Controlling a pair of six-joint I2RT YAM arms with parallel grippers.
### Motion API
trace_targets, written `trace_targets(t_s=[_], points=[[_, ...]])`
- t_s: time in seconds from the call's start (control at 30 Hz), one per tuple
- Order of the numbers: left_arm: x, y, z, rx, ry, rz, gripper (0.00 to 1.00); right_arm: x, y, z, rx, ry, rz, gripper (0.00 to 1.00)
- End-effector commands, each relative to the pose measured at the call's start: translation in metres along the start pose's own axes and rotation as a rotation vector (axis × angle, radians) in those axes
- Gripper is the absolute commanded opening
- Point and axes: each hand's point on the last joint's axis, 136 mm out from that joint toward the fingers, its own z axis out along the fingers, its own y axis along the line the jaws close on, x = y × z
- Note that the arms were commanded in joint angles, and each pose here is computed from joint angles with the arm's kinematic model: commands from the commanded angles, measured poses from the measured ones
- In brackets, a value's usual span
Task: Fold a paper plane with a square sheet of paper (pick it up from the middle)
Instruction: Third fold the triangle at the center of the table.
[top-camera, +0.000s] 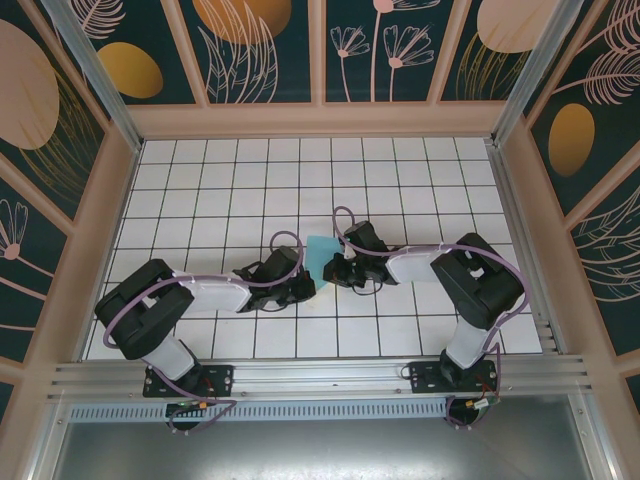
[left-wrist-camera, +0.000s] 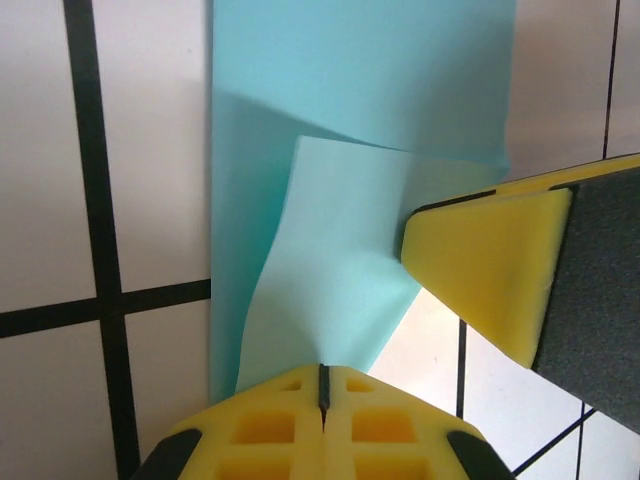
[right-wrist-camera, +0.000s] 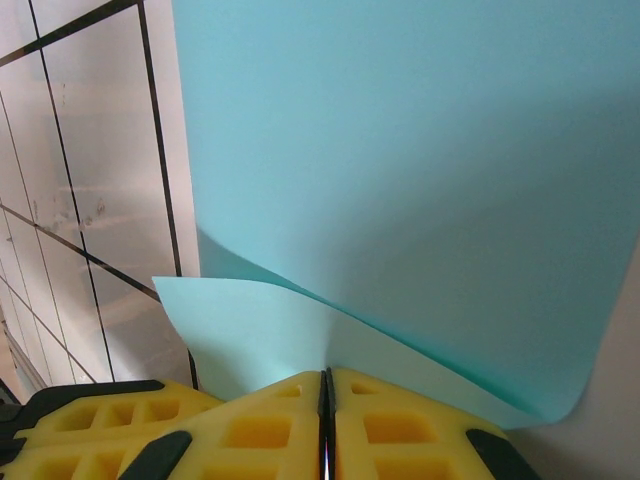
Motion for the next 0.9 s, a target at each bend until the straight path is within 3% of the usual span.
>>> trace_targets(t_s=[0.0,0.2,0.43,0.87], points=[[0.013,0.024,0.004,-0.071,0.025,-0.036,0.03,-0.005,0.009,-0.005,-0.002,-0.024,-0.042,0.11],[0.018,0.042,0.003,-0.127,0.022,-0.060,0.01,-0.007,0.028,-0.018,-0.085,-0.069,-0.117,0.11],[0.019,0.044,0.004,-0.139,0.023,-0.065,0.00,0.004,0.021,0.002,-0.023,-0.010,-0.115,0.08],[0.029,0.065,0.000,-0.210,0.042,-0.094,0.00,-0.020,-0.038,-0.001,0.107,-0.037,-0.047,0.04]])
